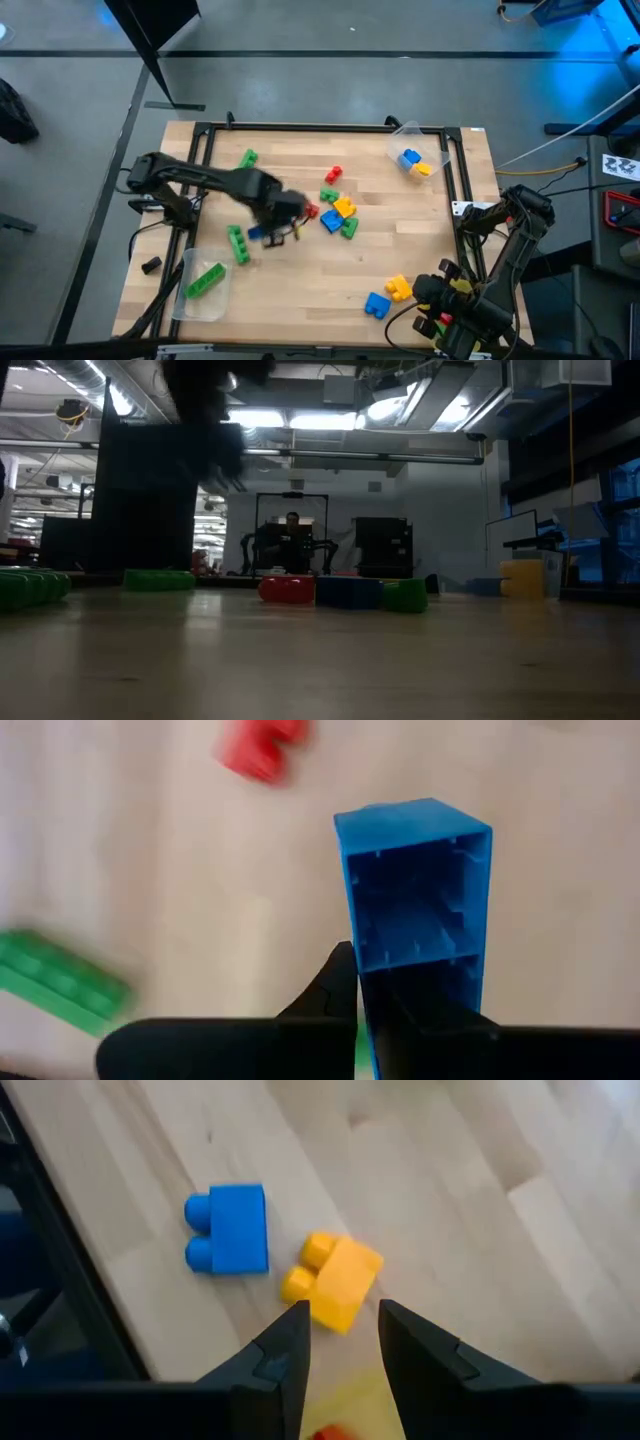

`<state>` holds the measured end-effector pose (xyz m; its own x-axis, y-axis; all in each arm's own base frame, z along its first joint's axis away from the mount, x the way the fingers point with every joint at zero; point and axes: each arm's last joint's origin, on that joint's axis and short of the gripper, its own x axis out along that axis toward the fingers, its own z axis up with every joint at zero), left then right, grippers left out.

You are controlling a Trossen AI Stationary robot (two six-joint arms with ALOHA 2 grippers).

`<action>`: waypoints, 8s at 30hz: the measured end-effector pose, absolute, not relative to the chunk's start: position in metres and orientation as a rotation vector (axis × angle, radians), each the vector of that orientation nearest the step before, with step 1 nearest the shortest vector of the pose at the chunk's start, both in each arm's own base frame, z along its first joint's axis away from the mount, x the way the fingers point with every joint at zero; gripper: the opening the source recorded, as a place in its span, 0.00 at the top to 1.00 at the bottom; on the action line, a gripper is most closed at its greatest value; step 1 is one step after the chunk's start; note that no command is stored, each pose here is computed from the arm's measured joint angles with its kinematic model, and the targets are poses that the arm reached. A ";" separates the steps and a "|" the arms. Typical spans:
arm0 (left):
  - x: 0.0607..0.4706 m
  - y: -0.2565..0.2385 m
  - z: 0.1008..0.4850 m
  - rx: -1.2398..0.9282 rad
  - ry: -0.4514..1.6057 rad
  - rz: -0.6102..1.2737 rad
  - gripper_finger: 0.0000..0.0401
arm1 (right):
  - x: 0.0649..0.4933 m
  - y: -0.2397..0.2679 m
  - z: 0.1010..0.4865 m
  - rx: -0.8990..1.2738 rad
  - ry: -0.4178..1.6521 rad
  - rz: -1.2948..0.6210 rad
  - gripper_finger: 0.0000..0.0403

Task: Sort blocks by size
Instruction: Put the 4 stud blue game piece into the bottom transparent bin, then put the bottom 4 stud green game piece into the bottom transparent bin

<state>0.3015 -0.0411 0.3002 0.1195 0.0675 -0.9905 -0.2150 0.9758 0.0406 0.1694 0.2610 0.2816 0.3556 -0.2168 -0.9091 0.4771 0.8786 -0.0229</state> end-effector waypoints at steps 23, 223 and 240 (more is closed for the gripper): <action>0.182 -0.188 0.291 -0.245 1.708 0.360 0.95 | 0.186 0.279 0.288 0.444 0.858 -0.351 0.70; 0.288 -0.111 0.262 -0.262 1.311 0.046 0.63 | 0.186 0.278 0.287 0.342 0.860 -0.317 0.70; 0.309 -0.139 0.195 -0.111 1.445 0.127 0.56 | 0.221 0.245 0.371 -0.039 0.704 -0.117 0.70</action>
<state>0.3092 -0.1389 0.1954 0.1205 0.0197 -0.9925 -0.1538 0.9881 0.0010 0.2206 0.2446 0.3711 0.7563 -0.1202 -0.6431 0.0938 0.9927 -0.0752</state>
